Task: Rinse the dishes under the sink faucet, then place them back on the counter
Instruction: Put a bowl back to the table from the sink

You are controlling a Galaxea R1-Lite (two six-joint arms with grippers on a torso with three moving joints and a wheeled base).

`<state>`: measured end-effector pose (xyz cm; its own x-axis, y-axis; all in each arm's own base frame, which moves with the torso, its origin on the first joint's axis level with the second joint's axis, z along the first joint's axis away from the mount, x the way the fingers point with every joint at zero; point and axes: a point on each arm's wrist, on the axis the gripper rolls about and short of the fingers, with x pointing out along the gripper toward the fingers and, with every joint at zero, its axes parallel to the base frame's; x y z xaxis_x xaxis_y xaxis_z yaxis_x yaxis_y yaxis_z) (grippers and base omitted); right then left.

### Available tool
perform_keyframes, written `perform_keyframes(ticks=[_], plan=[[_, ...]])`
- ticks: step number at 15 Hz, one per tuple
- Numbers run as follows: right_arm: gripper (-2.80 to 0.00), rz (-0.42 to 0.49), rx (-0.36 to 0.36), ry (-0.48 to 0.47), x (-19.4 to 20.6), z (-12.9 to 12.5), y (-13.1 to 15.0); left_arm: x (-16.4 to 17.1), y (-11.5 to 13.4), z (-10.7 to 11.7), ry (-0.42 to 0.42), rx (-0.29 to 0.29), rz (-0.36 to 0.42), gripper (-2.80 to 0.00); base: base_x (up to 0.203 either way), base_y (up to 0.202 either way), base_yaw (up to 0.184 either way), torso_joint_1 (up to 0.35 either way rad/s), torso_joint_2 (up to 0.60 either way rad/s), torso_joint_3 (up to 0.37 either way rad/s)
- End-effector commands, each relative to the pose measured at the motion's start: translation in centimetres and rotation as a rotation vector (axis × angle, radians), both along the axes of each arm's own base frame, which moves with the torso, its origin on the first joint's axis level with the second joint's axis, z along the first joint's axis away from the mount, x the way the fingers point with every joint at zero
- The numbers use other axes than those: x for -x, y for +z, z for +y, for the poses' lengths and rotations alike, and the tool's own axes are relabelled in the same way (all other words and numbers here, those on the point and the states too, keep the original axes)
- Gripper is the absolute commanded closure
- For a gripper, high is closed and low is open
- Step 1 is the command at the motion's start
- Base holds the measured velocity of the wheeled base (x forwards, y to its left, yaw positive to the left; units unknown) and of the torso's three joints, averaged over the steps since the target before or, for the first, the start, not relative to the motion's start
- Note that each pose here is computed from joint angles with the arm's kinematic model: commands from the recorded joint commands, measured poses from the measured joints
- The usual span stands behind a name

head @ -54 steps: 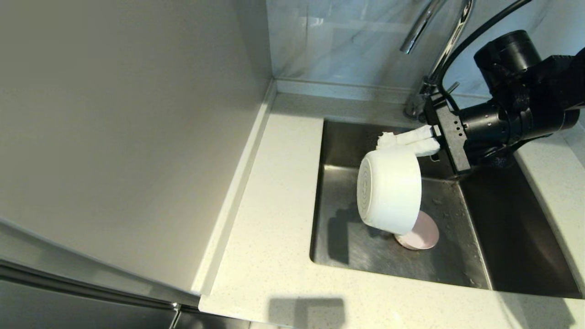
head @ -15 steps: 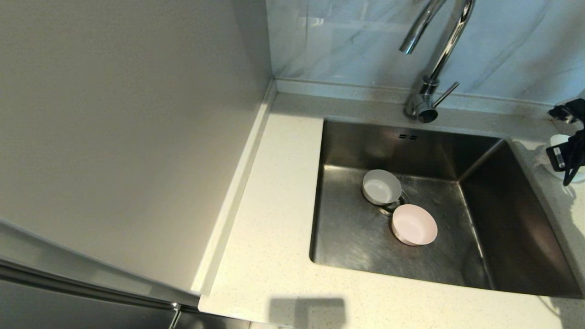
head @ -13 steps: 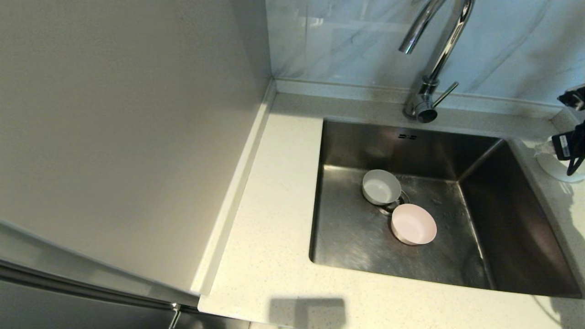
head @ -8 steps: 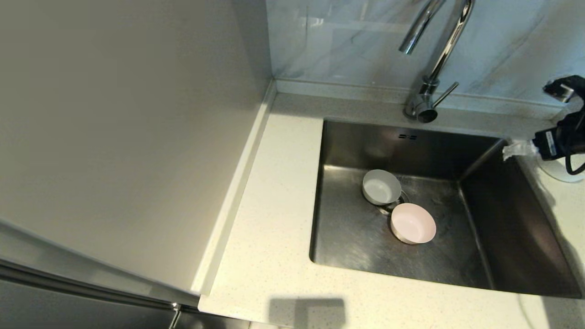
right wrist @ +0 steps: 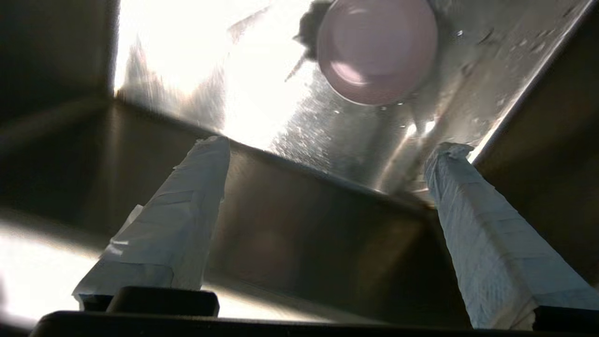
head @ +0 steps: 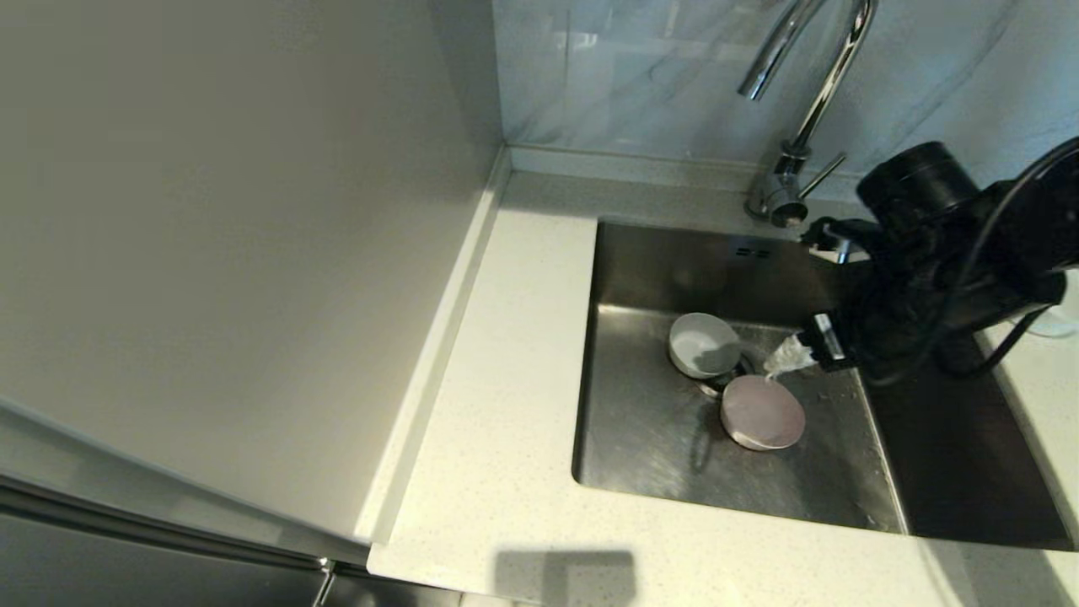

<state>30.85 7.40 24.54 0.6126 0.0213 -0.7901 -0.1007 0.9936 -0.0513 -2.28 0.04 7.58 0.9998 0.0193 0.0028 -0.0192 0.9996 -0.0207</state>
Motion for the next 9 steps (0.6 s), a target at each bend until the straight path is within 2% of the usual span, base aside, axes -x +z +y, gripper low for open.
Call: perform_keyframes(ticks=[1,3,5,7,9], plan=[[-2.8,0.029,-0.004,-0.026,-3.1,2.4,-3.9,0.0,0.0,0.0,0.001,0.001,-0.003,0.0,0.0,0.0,0.0,0.0,0.0,0.0],[-2.8,-0.031,-0.012,-0.039,-5.9,3.3,-6.1,0.0,0.0,0.0,0.001,0.001,-0.003,0.0,0.0,0.0,0.0,0.0,0.0,0.0],[-2.8,-0.101,0.035,-0.097,-8.3,3.7,-8.1,0.0,0.0,0.0,0.001,0.001,-0.003,0.0,0.0,0.0,0.0,0.0,0.0,0.0],[-2.8,-0.116,0.085,-0.177,-9.7,2.5,-9.4,0.0,0.0,0.0,0.001,0.001,-0.003,0.0,0.0,0.0,0.0,0.0,0.0,0.0],[-2.8,-0.108,0.092,-0.219,-10.7,1.0,-10.1,0.0,0.0,0.0,0.001,0.001,-0.003,0.0,0.0,0.0,0.0,0.0,0.0,0.0]])
